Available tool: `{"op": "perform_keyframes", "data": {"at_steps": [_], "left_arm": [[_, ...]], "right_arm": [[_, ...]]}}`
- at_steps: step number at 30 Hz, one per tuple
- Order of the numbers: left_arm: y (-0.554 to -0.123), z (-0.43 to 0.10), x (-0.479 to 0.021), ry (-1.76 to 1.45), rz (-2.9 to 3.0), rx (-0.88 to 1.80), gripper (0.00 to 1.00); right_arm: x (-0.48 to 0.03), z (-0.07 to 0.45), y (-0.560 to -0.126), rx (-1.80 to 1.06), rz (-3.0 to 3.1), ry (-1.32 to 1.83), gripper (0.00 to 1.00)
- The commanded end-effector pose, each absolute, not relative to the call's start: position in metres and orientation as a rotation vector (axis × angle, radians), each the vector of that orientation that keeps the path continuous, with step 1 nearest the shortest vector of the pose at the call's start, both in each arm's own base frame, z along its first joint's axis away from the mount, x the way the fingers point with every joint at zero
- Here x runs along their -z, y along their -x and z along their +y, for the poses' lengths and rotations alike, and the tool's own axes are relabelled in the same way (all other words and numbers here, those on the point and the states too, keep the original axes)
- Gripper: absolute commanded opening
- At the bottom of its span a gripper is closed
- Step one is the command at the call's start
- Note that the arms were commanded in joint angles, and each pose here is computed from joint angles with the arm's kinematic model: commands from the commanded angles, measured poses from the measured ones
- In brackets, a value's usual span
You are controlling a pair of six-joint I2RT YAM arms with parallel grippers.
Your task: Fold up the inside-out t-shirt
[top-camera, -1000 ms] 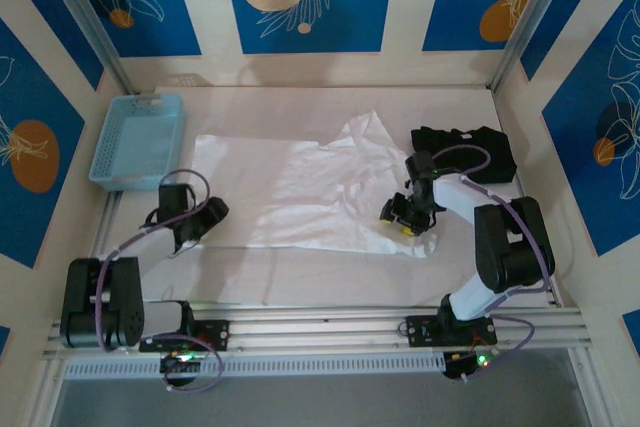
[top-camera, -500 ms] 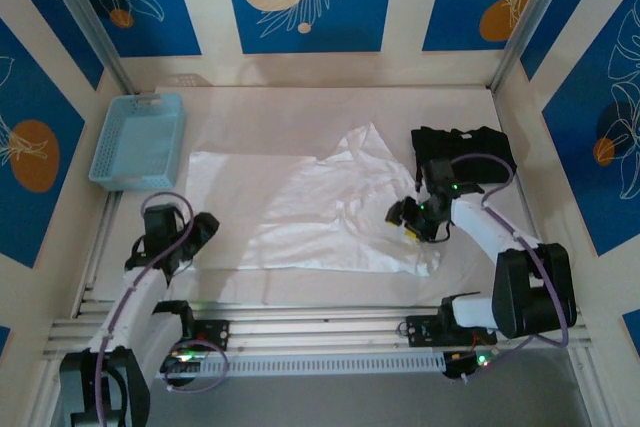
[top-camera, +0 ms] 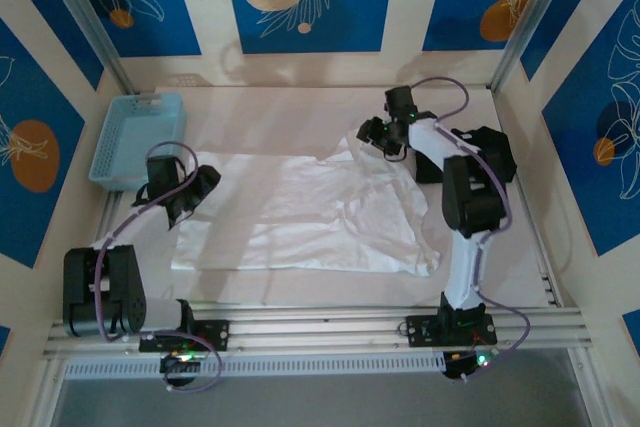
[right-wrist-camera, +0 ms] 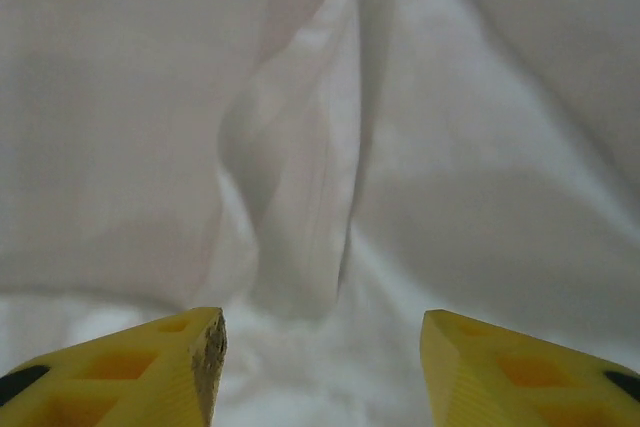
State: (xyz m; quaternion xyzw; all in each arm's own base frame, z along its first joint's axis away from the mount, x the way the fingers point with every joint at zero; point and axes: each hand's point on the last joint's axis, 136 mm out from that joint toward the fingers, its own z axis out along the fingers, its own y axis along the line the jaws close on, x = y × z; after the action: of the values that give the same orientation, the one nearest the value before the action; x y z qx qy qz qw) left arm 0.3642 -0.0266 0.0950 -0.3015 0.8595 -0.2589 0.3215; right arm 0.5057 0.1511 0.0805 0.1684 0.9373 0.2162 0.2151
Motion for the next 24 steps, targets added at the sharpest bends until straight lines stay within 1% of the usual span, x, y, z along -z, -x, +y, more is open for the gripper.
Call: {"op": "perform_keyframes", "data": {"at_steps": [1,4,11,19,24], "left_arm": [[-0.379,-0.029,-0.115,0.752,2.192,0.742,0.65],[-0.377,-0.029,-0.113,0.739,2.202,0.731,0.65],[-0.376,-0.033,-0.108,0.719,2.216,0.75,0.65],[-0.378,-0.039,-0.099,0.702,2.243,0.789,0.65],[-0.379,-0.039,-0.096,0.695,2.254,0.79,0.65]], "right_arm": [[-0.064,0.138,-0.527,-0.503,2.629,-0.573,0.52],[-0.054,0.134,-0.542,-0.407,2.659,-0.564,0.52],[-0.036,0.121,-0.552,-0.205,2.726,-0.482,0.52],[-0.024,0.137,-0.572,-0.219,2.755,-0.305,0.51],[-0.016,0.141,-0.581,-0.234,2.769,-0.251,0.49]]}}
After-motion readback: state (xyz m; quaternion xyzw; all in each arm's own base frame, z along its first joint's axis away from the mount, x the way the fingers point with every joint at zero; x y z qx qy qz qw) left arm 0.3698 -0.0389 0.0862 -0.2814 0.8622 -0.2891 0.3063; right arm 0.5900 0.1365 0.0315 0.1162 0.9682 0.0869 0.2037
